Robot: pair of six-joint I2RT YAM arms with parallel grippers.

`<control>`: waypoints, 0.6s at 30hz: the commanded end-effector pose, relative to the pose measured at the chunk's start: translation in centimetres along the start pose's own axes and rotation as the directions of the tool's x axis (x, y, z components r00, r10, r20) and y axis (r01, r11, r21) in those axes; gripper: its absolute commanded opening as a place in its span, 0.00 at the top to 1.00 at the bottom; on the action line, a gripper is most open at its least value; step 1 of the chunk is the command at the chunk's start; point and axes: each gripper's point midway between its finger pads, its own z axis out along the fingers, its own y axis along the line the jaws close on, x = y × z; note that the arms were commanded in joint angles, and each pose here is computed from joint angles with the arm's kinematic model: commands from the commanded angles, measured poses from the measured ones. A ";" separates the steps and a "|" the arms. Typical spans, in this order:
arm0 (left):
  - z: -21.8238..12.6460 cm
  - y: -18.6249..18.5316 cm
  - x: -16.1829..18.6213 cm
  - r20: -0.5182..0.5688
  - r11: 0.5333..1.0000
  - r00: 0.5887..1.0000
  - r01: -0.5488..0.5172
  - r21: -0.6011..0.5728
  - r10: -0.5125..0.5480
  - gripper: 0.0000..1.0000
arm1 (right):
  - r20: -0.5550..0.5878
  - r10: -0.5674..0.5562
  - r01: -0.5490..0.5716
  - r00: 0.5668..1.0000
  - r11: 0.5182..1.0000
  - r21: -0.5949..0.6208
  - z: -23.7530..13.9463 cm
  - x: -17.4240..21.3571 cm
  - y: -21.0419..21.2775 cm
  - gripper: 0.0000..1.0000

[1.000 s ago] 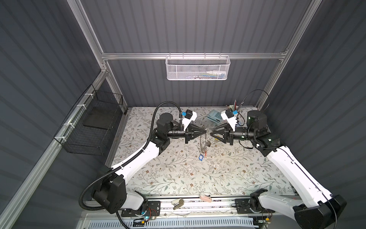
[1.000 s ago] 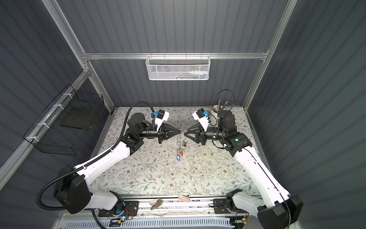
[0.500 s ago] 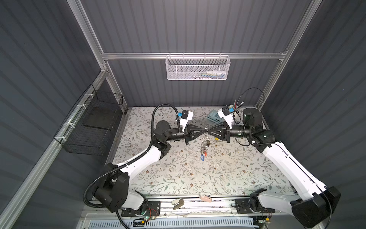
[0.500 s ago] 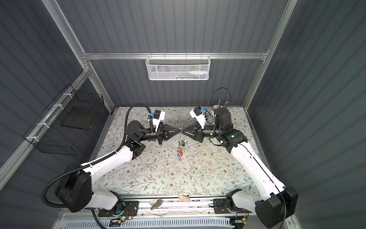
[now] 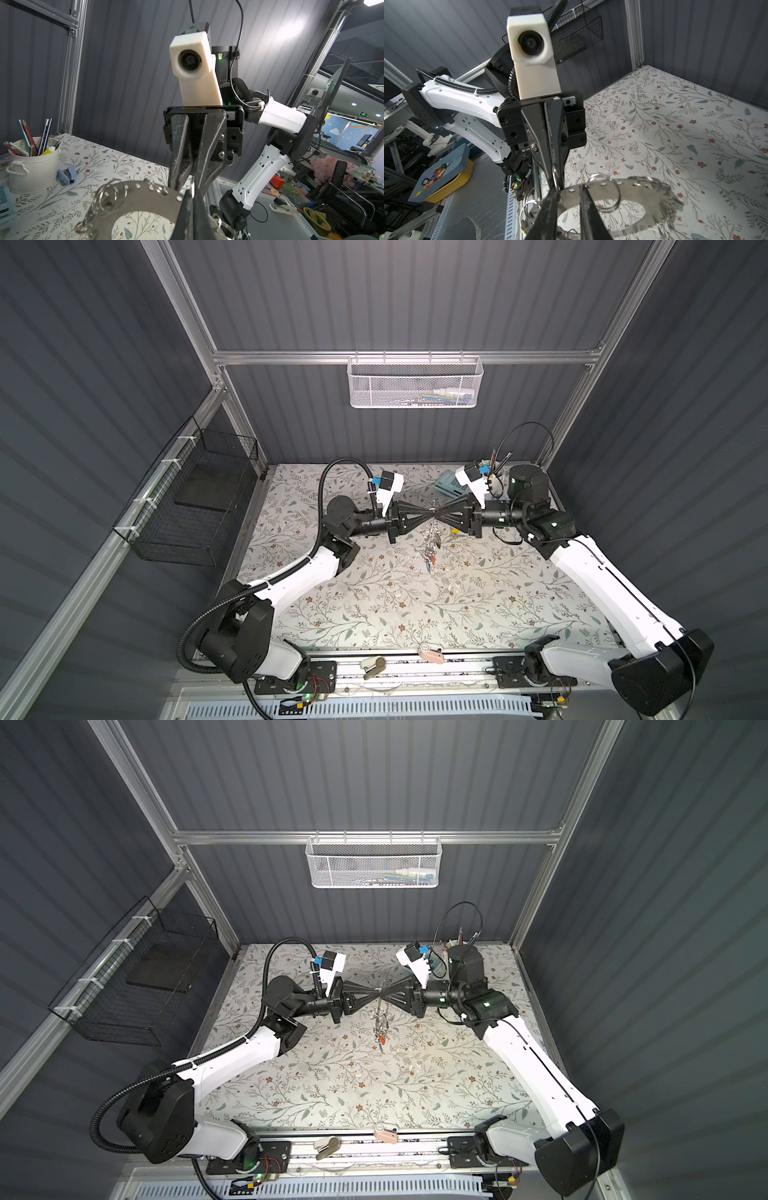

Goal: Put the keys on the keyring

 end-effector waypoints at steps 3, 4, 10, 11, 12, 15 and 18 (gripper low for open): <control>0.4 -0.7 0.0 0.003 0.999 1.000 -0.029 0.030 0.029 1.00 | 0.025 -0.027 0.027 0.999 0.999 -0.024 0.1 -1.3 0.5 0.78; 0.5 -0.6 0.0 0.003 0.999 1.000 -0.030 0.030 0.030 1.00 | 0.023 -0.024 0.024 0.999 0.999 -0.024 0.1 -1.2 0.5 0.78; 0.6 -0.3 0.4 -0.009 0.999 1.000 -0.019 0.027 0.019 1.00 | 0.021 -0.020 0.021 1.000 0.999 -0.041 0.3 -1.1 0.6 0.84; 0.7 -0.3 0.4 -0.009 0.999 1.000 -0.018 0.027 0.019 1.00 | 0.019 -0.018 0.019 1.000 0.999 -0.041 0.4 -1.1 0.5 0.85; 0.7 -0.3 0.5 -0.010 1.000 1.000 -0.018 0.025 0.018 1.00 | 0.017 -0.017 0.018 1.000 0.999 -0.044 0.4 -1.0 0.6 0.86; 0.7 0.0 0.6 -0.018 1.000 1.000 -0.015 0.019 0.015 1.00 | 0.016 -0.013 0.014 1.000 0.999 -0.051 0.5 -1.0 0.6 0.91; 0.8 0.1 0.7 -0.020 1.000 1.000 -0.016 0.015 0.017 1.00 | 0.015 -0.012 0.013 1.000 0.998 -0.058 0.6 -1.0 0.7 1.00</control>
